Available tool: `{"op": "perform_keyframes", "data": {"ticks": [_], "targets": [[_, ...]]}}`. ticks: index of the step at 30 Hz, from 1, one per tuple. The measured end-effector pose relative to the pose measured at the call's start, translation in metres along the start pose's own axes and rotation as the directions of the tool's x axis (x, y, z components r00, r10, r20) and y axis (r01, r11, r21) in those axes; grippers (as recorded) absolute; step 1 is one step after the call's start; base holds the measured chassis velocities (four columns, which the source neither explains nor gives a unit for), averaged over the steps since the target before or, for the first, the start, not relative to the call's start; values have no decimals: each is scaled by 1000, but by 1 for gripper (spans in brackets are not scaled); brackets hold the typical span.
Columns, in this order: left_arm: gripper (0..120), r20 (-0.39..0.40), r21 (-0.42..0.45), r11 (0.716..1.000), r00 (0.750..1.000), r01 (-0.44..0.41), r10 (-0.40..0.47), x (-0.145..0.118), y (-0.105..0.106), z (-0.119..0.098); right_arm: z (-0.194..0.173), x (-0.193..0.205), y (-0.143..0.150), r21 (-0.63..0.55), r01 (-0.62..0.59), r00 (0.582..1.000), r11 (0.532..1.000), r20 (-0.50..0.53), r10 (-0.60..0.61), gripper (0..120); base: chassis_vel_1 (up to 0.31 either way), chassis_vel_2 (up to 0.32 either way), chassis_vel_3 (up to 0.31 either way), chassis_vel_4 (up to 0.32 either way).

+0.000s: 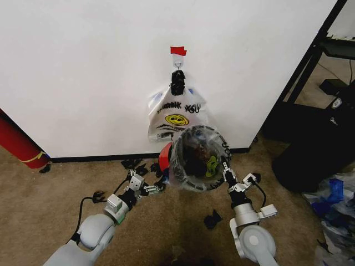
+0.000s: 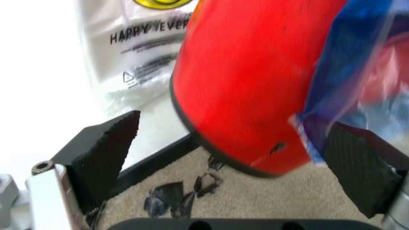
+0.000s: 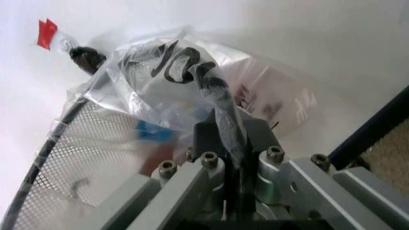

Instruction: Pick up the garbage bag from the wall and place it over the trash bin.

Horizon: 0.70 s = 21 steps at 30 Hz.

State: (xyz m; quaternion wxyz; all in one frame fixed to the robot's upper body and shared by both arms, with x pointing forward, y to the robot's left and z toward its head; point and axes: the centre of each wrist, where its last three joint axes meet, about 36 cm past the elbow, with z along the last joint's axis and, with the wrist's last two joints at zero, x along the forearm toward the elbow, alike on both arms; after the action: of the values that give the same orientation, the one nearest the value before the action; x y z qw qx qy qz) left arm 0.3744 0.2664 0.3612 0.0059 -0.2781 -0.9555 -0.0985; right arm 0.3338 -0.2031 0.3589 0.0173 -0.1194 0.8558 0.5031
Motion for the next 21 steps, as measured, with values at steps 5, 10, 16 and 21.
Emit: {"op": "perform_keyframes", "data": {"ticks": [5, 10, 16, 21], "targets": [[100, 50, -13, 1000, 998, -28, 29, 2, -1, -2, 5, 3, 2, 16, -19, 1000, 1000, -14, 19, 0, 0, 0, 0, 0], [100, 106, -79, 988, 985, -129, 137, 7, 8, 2, 8, 1, 6, 25, -63, 998, 998, -13, 64, 0, 0, 0, 0, 0], [100, 148, -192, 938, 937, -287, 317, 15, 30, 0, 15, -11, 4, 32, -118, 993, 992, 0, 118, 0, 0, 0, 0, 0], [100, 130, -275, 904, 919, -327, 372, 19, 49, -10, 24, -22, -1, 44, -151, 989, 988, -3, 151, 0, 0, 0, 0, 0]]}}
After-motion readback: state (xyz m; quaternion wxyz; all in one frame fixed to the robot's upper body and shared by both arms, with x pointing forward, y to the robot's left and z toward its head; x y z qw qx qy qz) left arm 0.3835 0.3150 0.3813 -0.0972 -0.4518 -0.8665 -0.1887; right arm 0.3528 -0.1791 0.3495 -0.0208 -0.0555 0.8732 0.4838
